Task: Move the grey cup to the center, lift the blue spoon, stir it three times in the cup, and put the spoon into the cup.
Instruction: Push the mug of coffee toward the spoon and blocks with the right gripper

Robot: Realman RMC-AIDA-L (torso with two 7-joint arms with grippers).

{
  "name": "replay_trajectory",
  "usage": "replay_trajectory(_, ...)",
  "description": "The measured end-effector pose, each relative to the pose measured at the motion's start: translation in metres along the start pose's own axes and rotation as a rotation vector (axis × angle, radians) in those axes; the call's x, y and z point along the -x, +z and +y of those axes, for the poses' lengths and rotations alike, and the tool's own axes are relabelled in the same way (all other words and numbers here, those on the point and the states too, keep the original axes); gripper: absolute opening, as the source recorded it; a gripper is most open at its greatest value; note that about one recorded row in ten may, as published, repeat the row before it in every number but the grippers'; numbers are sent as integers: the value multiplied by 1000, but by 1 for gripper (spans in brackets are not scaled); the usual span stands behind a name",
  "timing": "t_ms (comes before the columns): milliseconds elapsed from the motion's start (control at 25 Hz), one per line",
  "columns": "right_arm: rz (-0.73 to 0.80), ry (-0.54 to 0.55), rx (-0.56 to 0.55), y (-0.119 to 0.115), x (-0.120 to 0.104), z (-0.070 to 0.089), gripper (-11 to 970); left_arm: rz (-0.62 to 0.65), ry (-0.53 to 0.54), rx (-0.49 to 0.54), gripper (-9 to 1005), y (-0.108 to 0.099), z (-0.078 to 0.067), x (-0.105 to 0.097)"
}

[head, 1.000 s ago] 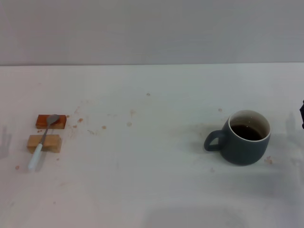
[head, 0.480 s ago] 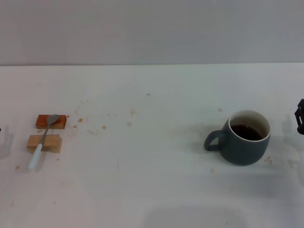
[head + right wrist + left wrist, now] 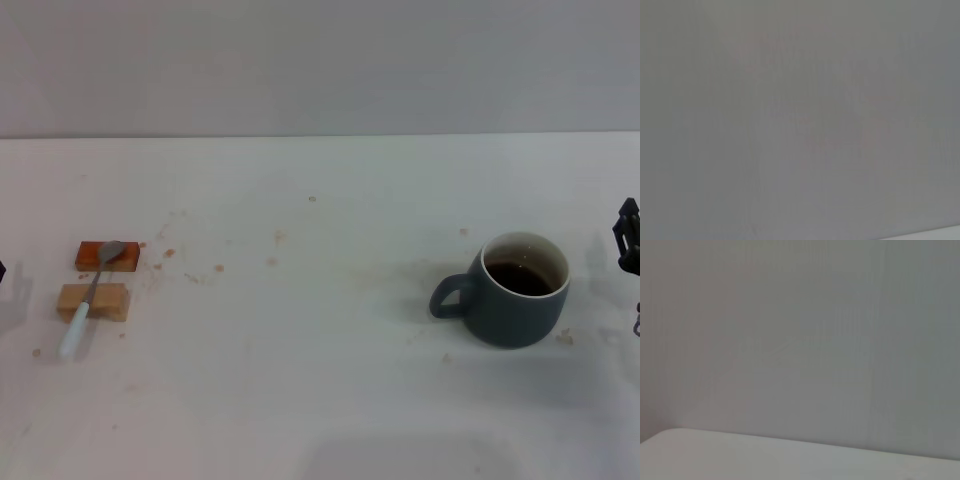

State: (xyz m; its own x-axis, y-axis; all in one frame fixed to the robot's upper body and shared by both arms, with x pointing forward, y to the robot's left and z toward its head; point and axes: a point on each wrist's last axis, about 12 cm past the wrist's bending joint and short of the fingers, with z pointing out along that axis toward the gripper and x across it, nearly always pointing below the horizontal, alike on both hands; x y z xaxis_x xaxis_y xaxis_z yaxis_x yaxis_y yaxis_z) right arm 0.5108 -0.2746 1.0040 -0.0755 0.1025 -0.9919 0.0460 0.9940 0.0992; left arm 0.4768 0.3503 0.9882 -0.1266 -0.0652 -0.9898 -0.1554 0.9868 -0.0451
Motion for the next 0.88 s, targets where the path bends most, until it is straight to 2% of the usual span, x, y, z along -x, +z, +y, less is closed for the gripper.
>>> replay_trajectory(880,3,-8,15,2,0,3,521,-3,-11,25,702,3,3,2)
